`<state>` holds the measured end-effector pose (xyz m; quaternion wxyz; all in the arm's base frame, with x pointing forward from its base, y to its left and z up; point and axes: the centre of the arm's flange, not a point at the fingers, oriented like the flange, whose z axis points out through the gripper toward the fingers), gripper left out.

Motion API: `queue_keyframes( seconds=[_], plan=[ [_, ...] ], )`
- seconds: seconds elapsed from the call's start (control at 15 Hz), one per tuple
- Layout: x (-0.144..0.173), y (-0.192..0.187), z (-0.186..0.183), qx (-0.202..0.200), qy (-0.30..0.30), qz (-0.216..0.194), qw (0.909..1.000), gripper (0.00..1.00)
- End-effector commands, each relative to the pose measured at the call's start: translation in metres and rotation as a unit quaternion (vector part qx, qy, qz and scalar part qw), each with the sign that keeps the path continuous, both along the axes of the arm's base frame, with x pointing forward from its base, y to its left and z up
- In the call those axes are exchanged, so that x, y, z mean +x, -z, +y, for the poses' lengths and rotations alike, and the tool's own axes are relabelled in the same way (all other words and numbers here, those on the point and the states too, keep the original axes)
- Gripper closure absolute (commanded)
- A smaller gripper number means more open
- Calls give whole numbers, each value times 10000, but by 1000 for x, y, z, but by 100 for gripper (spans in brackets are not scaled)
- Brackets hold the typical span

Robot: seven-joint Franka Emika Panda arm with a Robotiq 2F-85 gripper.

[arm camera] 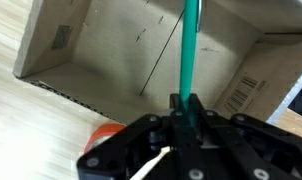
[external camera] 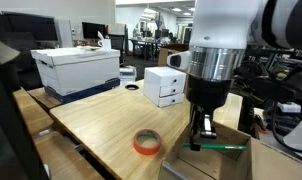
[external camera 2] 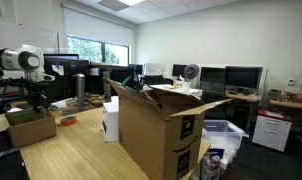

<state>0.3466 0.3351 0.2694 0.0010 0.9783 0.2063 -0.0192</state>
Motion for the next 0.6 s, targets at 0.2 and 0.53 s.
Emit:
queue_keyframes(
  seconds=[0.2,0.53],
  plan=[
    [8,-42,-10,244,-9,145,9996,95],
    [16,-56,-8,392,-69,43,9992,95]
  ],
)
